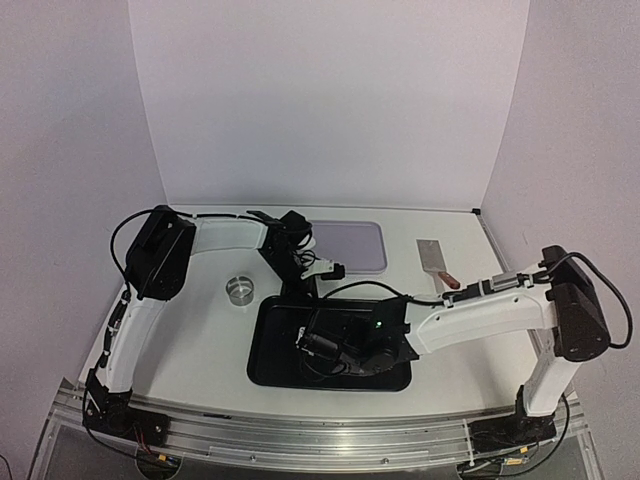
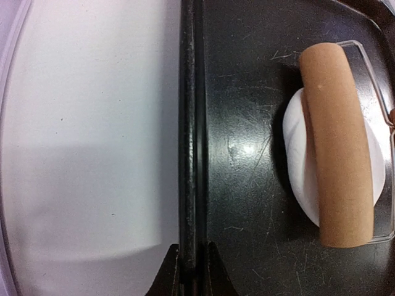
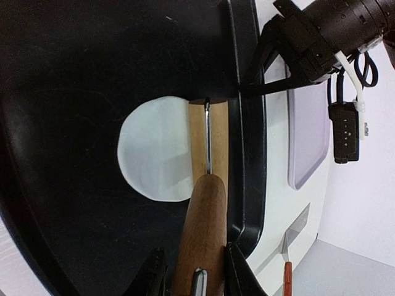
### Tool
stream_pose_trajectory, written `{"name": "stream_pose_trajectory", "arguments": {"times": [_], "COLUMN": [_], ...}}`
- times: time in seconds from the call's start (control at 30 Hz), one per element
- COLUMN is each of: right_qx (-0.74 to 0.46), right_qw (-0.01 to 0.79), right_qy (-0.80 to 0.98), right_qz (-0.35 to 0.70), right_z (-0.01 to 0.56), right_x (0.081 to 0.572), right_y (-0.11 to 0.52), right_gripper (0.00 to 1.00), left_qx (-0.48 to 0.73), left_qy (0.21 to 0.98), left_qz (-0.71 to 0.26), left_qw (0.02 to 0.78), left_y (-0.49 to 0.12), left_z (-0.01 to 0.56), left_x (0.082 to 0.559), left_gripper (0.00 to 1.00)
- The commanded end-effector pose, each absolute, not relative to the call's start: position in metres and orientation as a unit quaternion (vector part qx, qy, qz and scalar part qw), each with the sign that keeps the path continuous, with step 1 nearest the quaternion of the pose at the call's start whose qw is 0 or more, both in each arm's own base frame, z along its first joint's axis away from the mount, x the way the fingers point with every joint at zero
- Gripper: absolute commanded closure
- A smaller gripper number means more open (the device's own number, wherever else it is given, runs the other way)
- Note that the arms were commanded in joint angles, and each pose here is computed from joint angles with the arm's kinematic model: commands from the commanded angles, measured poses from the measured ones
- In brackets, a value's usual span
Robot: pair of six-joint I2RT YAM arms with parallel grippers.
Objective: Roll out the dumpling wrappers from the dough
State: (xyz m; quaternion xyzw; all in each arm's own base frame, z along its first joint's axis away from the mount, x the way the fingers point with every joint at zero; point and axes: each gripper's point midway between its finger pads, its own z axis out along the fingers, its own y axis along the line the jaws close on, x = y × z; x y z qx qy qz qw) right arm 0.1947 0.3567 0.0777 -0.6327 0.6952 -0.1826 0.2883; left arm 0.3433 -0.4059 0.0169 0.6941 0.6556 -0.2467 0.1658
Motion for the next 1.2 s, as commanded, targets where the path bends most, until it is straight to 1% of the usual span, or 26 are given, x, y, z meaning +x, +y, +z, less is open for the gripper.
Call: {"name": "stream_pose_trajectory", "arguments": {"times": [0.0, 0.13, 0.37, 0.53, 0.6, 0.73, 0.83, 0.97, 1.17], "right_qx": [-0.686, -0.689, -0.676, -0.668, -0.658, -0.667, -0.683, -0.697, -0.689], "right_qw": [0.073, 0.071, 0.052, 0.045, 0.046, 0.064, 0.074, 0.068, 0.057], "right_qy": [0.711, 0.706, 0.719, 0.729, 0.739, 0.730, 0.716, 0.705, 0.712], "right_qz": [-0.137, -0.147, -0.150, -0.143, -0.136, -0.133, -0.123, -0.115, -0.118], "right_z": [0.016, 0.014, -0.001, -0.009, -0.006, 0.007, 0.013, 0.012, 0.010], "right_x": [0.102, 0.107, 0.158, 0.165, 0.162, 0.140, 0.111, 0.078, 0.070], "right_y": [0.302, 0.300, 0.295, 0.300, 0.299, 0.303, 0.312, 0.318, 0.309], "right_gripper": [1.00, 1.00, 1.00, 1.00, 1.00, 1.00, 1.00, 1.00, 1.00], "left_qx": [0.715, 0.715, 0.714, 0.713, 0.714, 0.715, 0.714, 0.713, 0.713], "left_qy": [0.651, 0.652, 0.653, 0.654, 0.653, 0.652, 0.652, 0.653, 0.655], "left_qz": [-0.186, -0.187, -0.189, -0.191, -0.190, -0.189, -0.189, -0.190, -0.186], "left_qw": [0.173, 0.169, 0.166, 0.167, 0.168, 0.168, 0.169, 0.169, 0.168], "left_y": [-0.394, -0.392, -0.392, -0.393, -0.393, -0.393, -0.394, -0.393, -0.392], "left_z": [0.002, 0.000, 0.000, 0.000, 0.001, 0.001, 0.001, 0.002, 0.000], "left_x": [0.360, 0.358, 0.356, 0.356, 0.356, 0.356, 0.357, 0.356, 0.357], "left_gripper": [1.00, 1.00, 1.00, 1.00, 1.00, 1.00, 1.00, 1.00, 1.00]}}
